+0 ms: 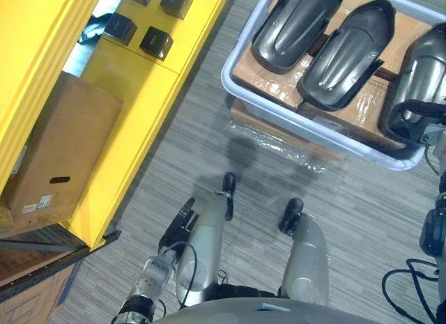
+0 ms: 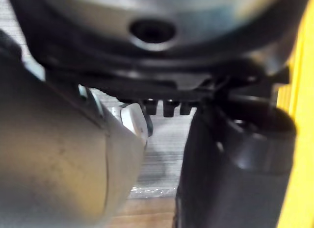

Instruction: Walk over and take three plastic housings, then place them on the shelf

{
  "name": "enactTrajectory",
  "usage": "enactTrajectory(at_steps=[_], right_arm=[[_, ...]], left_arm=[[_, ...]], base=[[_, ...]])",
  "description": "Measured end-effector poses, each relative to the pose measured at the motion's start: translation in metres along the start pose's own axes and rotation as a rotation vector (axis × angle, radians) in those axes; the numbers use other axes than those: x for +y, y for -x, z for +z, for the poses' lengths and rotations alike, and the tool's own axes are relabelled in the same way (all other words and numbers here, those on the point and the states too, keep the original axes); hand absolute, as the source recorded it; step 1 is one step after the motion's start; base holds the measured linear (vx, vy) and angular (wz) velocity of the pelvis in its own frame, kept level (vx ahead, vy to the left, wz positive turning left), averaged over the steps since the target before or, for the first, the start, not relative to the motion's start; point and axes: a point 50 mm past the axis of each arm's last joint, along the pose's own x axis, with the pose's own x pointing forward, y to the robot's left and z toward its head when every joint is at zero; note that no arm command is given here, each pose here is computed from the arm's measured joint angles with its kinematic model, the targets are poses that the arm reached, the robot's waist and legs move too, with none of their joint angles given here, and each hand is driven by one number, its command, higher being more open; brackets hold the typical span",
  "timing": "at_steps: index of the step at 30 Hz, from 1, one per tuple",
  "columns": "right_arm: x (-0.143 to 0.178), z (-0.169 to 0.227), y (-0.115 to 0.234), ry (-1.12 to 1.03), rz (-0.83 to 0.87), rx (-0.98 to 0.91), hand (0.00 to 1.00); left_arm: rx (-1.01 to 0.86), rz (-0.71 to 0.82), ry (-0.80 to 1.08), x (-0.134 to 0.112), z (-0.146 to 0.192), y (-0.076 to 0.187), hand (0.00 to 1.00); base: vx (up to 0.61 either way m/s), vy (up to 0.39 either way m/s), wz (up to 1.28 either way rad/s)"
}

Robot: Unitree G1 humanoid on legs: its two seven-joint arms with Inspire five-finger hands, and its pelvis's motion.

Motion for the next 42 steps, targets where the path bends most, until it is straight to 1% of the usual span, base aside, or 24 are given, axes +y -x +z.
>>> enactTrajectory(at_steps=[4, 8, 11, 15, 17, 21, 24, 25, 26, 27, 29, 32, 33, 34, 36, 42], right_arm=[[-0.004, -0.003, -0.001, -0.008, -0.008, 0.015, 0.0], [0.012, -0.012, 0.001, -0.035, 0.036, 0.053, 0.0], [0.016, -0.017, 0.002, -0.052, 0.03, 0.074, 0.0], [0.02, -0.033, 0.004, -0.065, -0.008, 0.111, 0.0], [0.026, -0.049, 0.007, -0.072, -0.022, 0.133, 0.0], [0.024, -0.059, 0.012, -0.095, -0.084, 0.082, 0.0], [0.007, -0.053, 0.02, -0.102, -0.183, -0.067, 0.0], [0.001, -0.049, 0.025, -0.104, -0.219, -0.126, 0.0], [-0.004, -0.042, 0.036, -0.091, -0.267, -0.231, 0.0], [-0.006, -0.041, 0.042, -0.076, -0.288, -0.278, 0.0], [-0.007, -0.041, 0.06, -0.007, -0.349, -0.412, 0.0], [-0.005, -0.044, 0.076, 0.095, -0.397, -0.546, 0.0], [-0.003, -0.047, 0.082, 0.131, -0.396, -0.593, 0.0], [-0.002, -0.047, 0.084, 0.148, -0.397, -0.619, 0.0], [0.005, -0.044, 0.095, 0.189, -0.37, -0.731, 0.0], [0.035, -0.022, 0.123, 0.13, -0.207, -0.979, 0.0]], left_arm=[[-0.004, 0.009, 0.001, 0.002, 0.001, 0.001, 1.0], [-0.026, 0.009, 0.024, 0.002, 0.003, 0.0, 1.0], [-0.03, -0.013, 0.026, 0.0, 0.004, 0.0, 1.0], [-0.049, -0.047, 0.03, 0.0, 0.007, 0.001, 1.0], [-0.061, -0.065, 0.02, -0.001, 0.008, 0.001, 1.0], [-0.092, -0.107, -0.022, -0.004, 0.011, 0.002, 1.0], [-0.129, -0.187, -0.125, -0.019, 0.017, 0.006, 1.0], [-0.144, -0.224, -0.164, -0.026, 0.02, 0.009, 1.0], [-0.177, -0.287, -0.222, -0.039, 0.027, 0.015, 1.0], [-0.188, -0.319, -0.244, -0.045, 0.03, 0.018, 1.0], [-0.185, -0.437, -0.319, -0.061, 0.033, 0.028, 1.0], [-0.125, -0.568, -0.464, -0.087, 0.028, 0.033, 1.0], [-0.104, -0.612, -0.509, -0.098, 0.023, 0.035, 1.0], [-0.096, -0.637, -0.528, -0.104, 0.022, 0.037, 1.0], [-0.093, -0.74, -0.623, -0.132, 0.019, 0.04, 1.0], [-0.115, -0.843, -0.729, -0.173, 0.015, 0.039, 1.0]], base=[[0.0, -0.041, -0.02], [-0.01, -0.027, 0.11], [-0.01, 0.003, 0.13], [0.0, 0.008, 0.04], [0.01, 0.002, 0.02], [0.0, 0.001, 0.0], [0.04, 0.018, -0.08], [0.08, 0.005, -0.16], [0.09, 0.0, -0.17], [0.14, -0.01, -0.19], [0.14, -0.004, -0.17], [0.14, 0.003, -0.15], [0.15, -0.013, -0.09], [0.18, -0.01, -0.03], [0.15, 0.003, -0.01], [0.06, 0.004, -0.1]])
